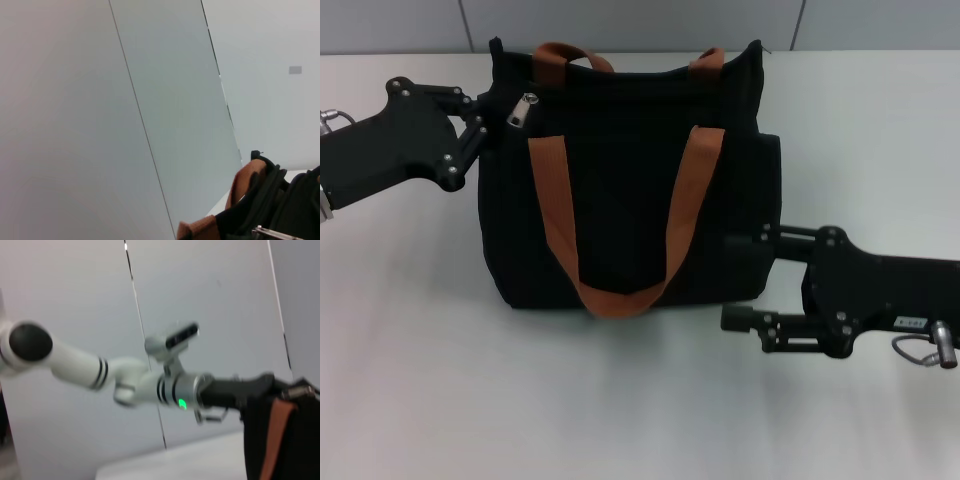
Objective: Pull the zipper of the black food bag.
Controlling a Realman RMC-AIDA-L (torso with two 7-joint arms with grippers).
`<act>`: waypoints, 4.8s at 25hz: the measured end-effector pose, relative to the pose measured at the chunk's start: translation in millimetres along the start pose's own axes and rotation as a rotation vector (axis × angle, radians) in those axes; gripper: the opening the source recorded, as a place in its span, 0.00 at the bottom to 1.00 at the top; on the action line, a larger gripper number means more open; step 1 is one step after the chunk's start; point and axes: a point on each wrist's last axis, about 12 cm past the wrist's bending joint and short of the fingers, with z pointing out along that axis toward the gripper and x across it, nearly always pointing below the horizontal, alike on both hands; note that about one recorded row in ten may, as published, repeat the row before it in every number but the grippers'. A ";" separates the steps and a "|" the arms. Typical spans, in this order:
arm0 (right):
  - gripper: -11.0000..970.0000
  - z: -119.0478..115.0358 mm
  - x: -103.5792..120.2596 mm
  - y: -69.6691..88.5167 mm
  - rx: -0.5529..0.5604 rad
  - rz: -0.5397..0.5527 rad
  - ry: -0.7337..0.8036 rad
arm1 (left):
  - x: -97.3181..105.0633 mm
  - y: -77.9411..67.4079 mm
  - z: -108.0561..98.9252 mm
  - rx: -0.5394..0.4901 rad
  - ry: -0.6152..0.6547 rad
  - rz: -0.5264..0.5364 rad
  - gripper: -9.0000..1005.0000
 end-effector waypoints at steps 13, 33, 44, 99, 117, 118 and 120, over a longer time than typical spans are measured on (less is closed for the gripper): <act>0.76 20.3 -45.9 -22.9 -0.072 0.264 -0.135 | 0.1 -4.6 -0.5 -0.001 -0.021 0.006 0.04; 0.76 95.7 -126.6 -90.9 0.051 0.555 0.136 | 1.1 -5.8 1.4 0.003 -0.019 -0.001 0.04; 0.75 115.9 -135.7 -94.2 0.058 0.593 0.205 | -0.5 -4.7 4.0 0.008 -0.023 -0.002 0.04; 0.75 162.0 -133.5 -92.9 0.122 0.677 0.363 | -7.1 -4.5 6.3 0.034 -0.057 -0.004 0.04; 0.71 149.1 -133.6 -92.0 0.128 0.657 0.358 | -17.3 2.8 7.8 0.059 -0.090 -0.022 0.04; 0.70 149.4 -133.5 -91.9 0.127 0.654 0.358 | -17.9 3.2 8.2 0.060 -0.091 -0.021 0.04; 0.70 149.4 -133.5 -91.9 0.127 0.653 0.358 | -18.6 3.7 8.0 0.062 -0.092 -0.019 0.04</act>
